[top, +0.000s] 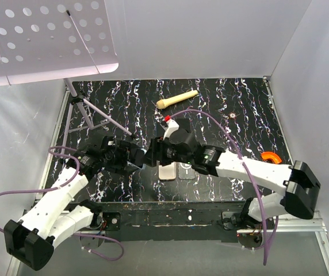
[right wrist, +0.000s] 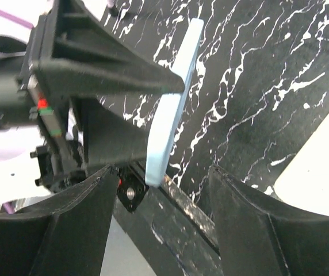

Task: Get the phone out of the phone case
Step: Pick up the phone at the corner of the board, then adjust the phone.

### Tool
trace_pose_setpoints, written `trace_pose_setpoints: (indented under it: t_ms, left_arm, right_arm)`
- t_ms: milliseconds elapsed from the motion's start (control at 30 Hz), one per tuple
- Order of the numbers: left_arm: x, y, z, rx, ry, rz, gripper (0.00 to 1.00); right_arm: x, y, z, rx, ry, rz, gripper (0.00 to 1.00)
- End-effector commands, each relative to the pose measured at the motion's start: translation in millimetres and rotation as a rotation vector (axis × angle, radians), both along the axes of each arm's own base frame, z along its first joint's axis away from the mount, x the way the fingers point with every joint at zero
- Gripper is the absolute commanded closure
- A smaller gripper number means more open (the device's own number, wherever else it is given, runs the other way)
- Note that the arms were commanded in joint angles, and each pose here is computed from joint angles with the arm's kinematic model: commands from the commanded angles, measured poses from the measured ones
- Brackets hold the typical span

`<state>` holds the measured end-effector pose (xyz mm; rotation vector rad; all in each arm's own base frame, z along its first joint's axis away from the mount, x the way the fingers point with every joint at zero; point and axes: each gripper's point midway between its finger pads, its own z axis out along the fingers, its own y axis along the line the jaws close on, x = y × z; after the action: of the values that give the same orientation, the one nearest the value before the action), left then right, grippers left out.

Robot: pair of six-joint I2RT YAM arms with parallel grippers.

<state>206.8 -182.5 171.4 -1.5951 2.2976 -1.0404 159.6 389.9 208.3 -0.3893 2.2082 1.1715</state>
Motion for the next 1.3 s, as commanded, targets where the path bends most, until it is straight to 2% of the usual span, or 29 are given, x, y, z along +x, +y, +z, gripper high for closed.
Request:
trace_pose_setpoints:
  t_ms: [0,167,233,333,367,400,467,567,600,667,733,833,933,1000,1100,1267]
  left_arm:
    - [11.2,-19.9,45.4,-0.123,-0.084,-0.001,1.0]
    - [11.8,-34.5,38.7,-0.129,-0.044,-0.022,1.0]
    - [13.8,-37.9,39.1,-0.131,-0.054,-0.023,1.0]
    - [16.6,-43.0,38.3,-0.135,-0.074,-0.043,1.0]
    - [16.1,-45.6,38.4,-0.133,-0.082,-0.057,0.98]
    - [16.6,-46.1,38.5,-0.121,-0.098,-0.068,0.83]
    - [17.6,-43.3,35.8,-0.077,-0.135,-0.091,0.43]
    - [17.3,-41.2,30.1,-0.011,-0.188,-0.146,0.07]
    - [17.1,-39.9,28.7,0.024,-0.213,-0.175,0.03]
    - [16.8,-32.6,24.0,0.096,-0.249,-0.205,0.02]
    - [23.1,-22.1,26.6,0.205,-0.348,-0.248,0.02]
    - [42.9,-25.2,56.6,0.34,-0.664,-0.4,0.02]
    - [46.9,-57.4,80.7,0.361,-0.979,-0.669,0.07]
    - [36.6,-80.3,74.2,0.314,-1.049,-0.883,0.1]
    - [2.5,-105.3,76.1,0.136,-1.157,-1.148,0.1]
    - [-46.9,-117.1,80.5,-0.129,-1.226,-1.388,0.11]
  right_arm:
    - [19.0,23.9,9.6,-0.031,-0.055,-0.093,0.31]
    - [20.1,40.3,-25.7,-0.193,-0.018,-0.102,0.44]
    - [18.8,40.2,-27.2,-0.199,-0.024,-0.103,0.58]
    - [23.8,22.6,-27.3,-0.217,-0.045,-0.156,0.92]
    - [25.8,9.0,-30.1,-0.243,-0.057,-0.189,0.99]
    - [27.2,-2.5,-31.1,-0.253,-0.061,-0.212,0.99]
    - [32.0,-21.8,-26.6,-0.215,-0.058,-0.237,0.99]
    - [43.4,-53.6,-18.2,-0.169,-0.046,-0.24,0.99]
    - [45.9,-64.7,-14.0,-0.156,-0.06,-0.226,0.99]
    - [46.9,-84.3,-6.1,-0.132,-0.095,-0.173,0.99]
    - [39.3,-101.6,0.0,-0.105,-0.104,-0.072,0.99]
    - [13.1,-123.3,15.8,-0.054,-0.134,0.181,0.99]
    - [-22.4,-139.4,27.4,-0.067,-0.119,0.377,0.99]
    - [-33.5,-146.9,40.2,-0.078,-0.112,0.429,0.99]
    - [-50.6,-151.4,57.2,-0.056,-0.1,0.502,0.99]
    - [-69.1,-147.4,78.5,0.044,-0.088,0.586,0.99]
